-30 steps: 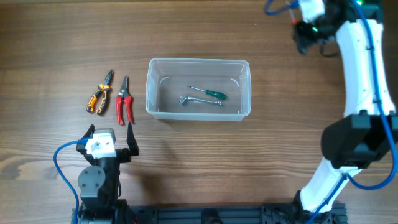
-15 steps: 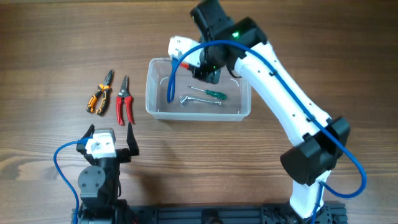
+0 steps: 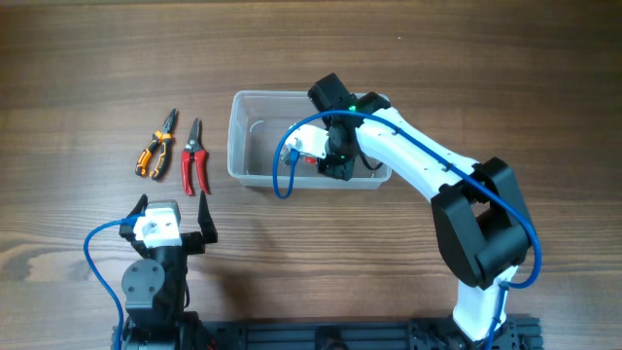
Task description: Pack container
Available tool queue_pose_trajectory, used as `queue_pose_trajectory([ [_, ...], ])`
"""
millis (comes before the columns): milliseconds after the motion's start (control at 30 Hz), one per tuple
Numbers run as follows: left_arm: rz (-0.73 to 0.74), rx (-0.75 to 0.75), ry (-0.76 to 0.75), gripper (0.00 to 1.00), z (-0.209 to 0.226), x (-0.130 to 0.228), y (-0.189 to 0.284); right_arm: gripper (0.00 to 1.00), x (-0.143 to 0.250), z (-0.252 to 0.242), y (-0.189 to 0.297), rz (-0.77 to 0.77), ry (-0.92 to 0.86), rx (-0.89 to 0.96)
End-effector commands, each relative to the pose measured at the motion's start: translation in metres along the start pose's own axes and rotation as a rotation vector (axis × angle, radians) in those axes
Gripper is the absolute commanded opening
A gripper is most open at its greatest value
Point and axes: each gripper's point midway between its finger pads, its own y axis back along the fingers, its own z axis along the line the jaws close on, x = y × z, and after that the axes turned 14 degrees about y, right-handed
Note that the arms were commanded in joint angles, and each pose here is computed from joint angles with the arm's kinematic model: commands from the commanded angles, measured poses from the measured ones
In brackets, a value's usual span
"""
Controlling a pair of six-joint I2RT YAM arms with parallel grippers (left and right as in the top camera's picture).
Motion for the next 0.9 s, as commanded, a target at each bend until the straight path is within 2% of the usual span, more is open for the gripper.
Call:
queue_pose_trajectory([
  [0,-0.002,0.006,-0.012,1.00,-0.001,0.001,0.000,0.46,-0.004,-0.005,0.002,-0.022,-0.072,0.024],
  [33,-0.002,0.006,-0.012,1.00,-0.001,0.001,0.000,0.52,-0.006,-0.007,0.002,-0.027,-0.095,0.032],
  [67,-0.002,0.006,-0.012,1.00,-0.001,0.001,0.000,0.53,-0.007,-0.010,0.002,-0.034,-0.118,0.040],
  [200,-0.002,0.006,-0.012,1.00,-0.001,0.001,0.000,0.51,-0.010,-0.013,0.005,-0.042,-0.153,0.050],
  [267,-0.002,0.006,-0.012,1.00,-0.001,0.001,0.000,0.49,-0.024,-0.032,0.024,-0.082,-0.195,0.100],
  [333,-0.002,0.006,-0.012,1.00,-0.001,0.001,0.000,0.44,-0.048,-0.064,0.067,-0.145,-0.282,0.194],
  [367,-0.002,0.006,-0.012,1.00,-0.001,0.001,0.000,0.42,-0.052,-0.090,0.105,-0.153,-0.408,0.297],
  [467,-0.002,0.006,-0.012,1.00,-0.001,0.001,0.000,0.42,-0.034,-0.138,0.198,-0.197,-0.666,0.522],
  [533,-0.002,0.006,-0.012,1.00,-0.001,0.001,0.000,0.41,0.015,-0.166,0.269,-0.292,-0.892,0.620],
  [567,-0.002,0.006,-0.012,1.00,-0.001,0.001,0.000,0.42,0.044,-0.173,0.286,-0.313,-0.972,0.636],
  [600,-0.002,0.006,-0.012,1.00,-0.001,0.001,0.000,0.43,0.079,-0.178,0.298,-0.320,-1.051,0.646],
  [667,-0.002,0.006,-0.012,1.00,-0.001,0.001,0.000,0.51,0.179,-0.178,0.312,-0.276,-1.243,0.667],
  [767,-0.002,0.006,-0.012,1.00,-0.001,0.001,0.000,0.63,0.298,-0.155,0.329,-0.225,-1.477,0.712],
  [833,-0.002,0.006,-0.012,1.00,-0.001,0.001,0.000,0.65,0.353,-0.137,0.343,-0.205,-1.583,0.763],
  [867,-0.002,0.006,-0.012,1.00,-0.001,0.001,0.000,0.69,0.365,-0.132,0.346,-0.200,-1.607,0.775],
])
